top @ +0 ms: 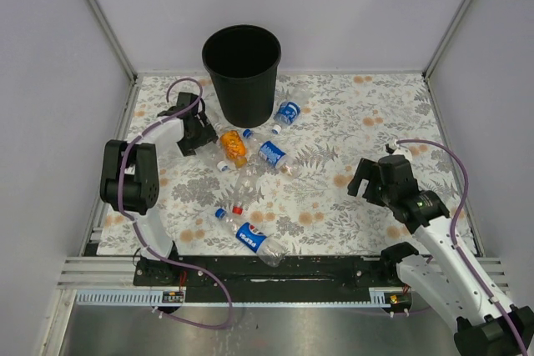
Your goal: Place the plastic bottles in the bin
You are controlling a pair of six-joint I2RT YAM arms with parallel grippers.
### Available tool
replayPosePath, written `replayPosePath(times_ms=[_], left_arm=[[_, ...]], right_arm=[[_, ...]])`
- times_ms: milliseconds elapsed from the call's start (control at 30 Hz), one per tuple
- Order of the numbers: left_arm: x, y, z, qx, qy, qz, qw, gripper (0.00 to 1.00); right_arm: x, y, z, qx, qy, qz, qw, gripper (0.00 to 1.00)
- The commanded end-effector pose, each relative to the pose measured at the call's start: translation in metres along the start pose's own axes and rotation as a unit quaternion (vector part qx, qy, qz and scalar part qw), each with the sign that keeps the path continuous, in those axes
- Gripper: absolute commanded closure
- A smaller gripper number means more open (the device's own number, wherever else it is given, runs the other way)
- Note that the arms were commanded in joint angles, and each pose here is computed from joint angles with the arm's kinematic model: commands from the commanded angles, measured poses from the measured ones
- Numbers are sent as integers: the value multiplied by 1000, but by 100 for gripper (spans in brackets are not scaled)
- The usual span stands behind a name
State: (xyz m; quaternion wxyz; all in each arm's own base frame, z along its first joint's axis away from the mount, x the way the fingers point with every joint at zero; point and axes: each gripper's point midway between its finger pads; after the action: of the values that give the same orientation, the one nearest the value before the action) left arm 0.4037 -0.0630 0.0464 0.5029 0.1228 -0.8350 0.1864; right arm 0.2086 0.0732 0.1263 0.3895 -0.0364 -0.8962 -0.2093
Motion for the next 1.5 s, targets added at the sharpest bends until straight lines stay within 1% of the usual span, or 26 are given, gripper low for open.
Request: replayPosePath(times_ms=[0, 67, 133, 200, 300, 400, 533, 633, 667, 767, 867, 900, 1000, 1133, 1300, 1400, 1433, 1467], left_arm=[[2, 4, -17, 16, -40, -2, 999, 29], [11, 6, -18, 18, -50, -3, 999, 40], [23, 10, -21, 17, -64, -6, 998, 48], [41, 16, -28, 11, -89, -16, 996, 50], [81, 28, -46, 6, -143, -34, 989, 51], [136, 28, -72, -2, -211, -26, 977, 52], [229, -3, -121, -37, -320, 45, 946, 53], [291, -31, -152, -66, -394, 88, 913, 55], [306, -45, -161, -82, -413, 100, 902, 55], [330, -80, -182, -116, -445, 119, 880, 55], [352, -111, -200, -126, -478, 140, 858, 56], [363, -120, -207, -123, -495, 152, 846, 56], [372, -151, -216, -133, -530, 180, 818, 57], [364, -184, -229, -141, -543, 195, 805, 58], [333, -214, -246, -136, -557, 206, 793, 58], [310, -228, -251, -139, -554, 207, 794, 57], [300, -230, -254, -140, -549, 202, 799, 56], [292, -232, -255, -140, -546, 198, 802, 51]], right_arm=[[3, 1, 2, -4, -5, -8, 1000, 1], [2, 1, 2, -4, -4, -8, 1000, 1], [2, 1, 2, -5, -1, -7, 1000, 1], [1, 2, 2, -5, 0, -8, 1000, 1], [0, 4, 3, -3, 4, -11, 1000, 1], [-1, 8, 1, 1, 8, -15, 1000, 1], [-4, 11, 0, 2, 12, -17, 1000, 1], [-5, 14, -1, -2, 11, -21, 1000, 1], [-5, 14, -1, -4, 12, -22, 1000, 1], [-5, 14, 0, -8, 13, -20, 1000, 1], [-4, 12, 0, -11, 11, -18, 1000, 1], [-4, 11, 1, -13, 11, -15, 1000, 1], [-4, 9, 2, -17, 12, -12, 1000, 1], [-6, 9, 4, -20, 16, -9, 1000, 1], [-11, 11, 7, -26, 27, -9, 999, 0], [-16, 13, 8, -27, 32, -8, 999, 1], [-18, 13, 8, -27, 34, -6, 999, 1], [-19, 14, 8, -28, 37, -6, 999, 1]])
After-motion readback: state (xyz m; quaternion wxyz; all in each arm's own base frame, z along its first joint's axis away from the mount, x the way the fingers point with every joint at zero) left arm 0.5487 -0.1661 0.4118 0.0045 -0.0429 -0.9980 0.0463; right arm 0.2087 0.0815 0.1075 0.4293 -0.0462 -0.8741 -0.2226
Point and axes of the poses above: each gripper's point midway between its finger pads, its own x axis back along the fingers, its own y axis along the line the jaws close on, z = x × y, and after that the axes turned 4 degrees about -x, right-handed
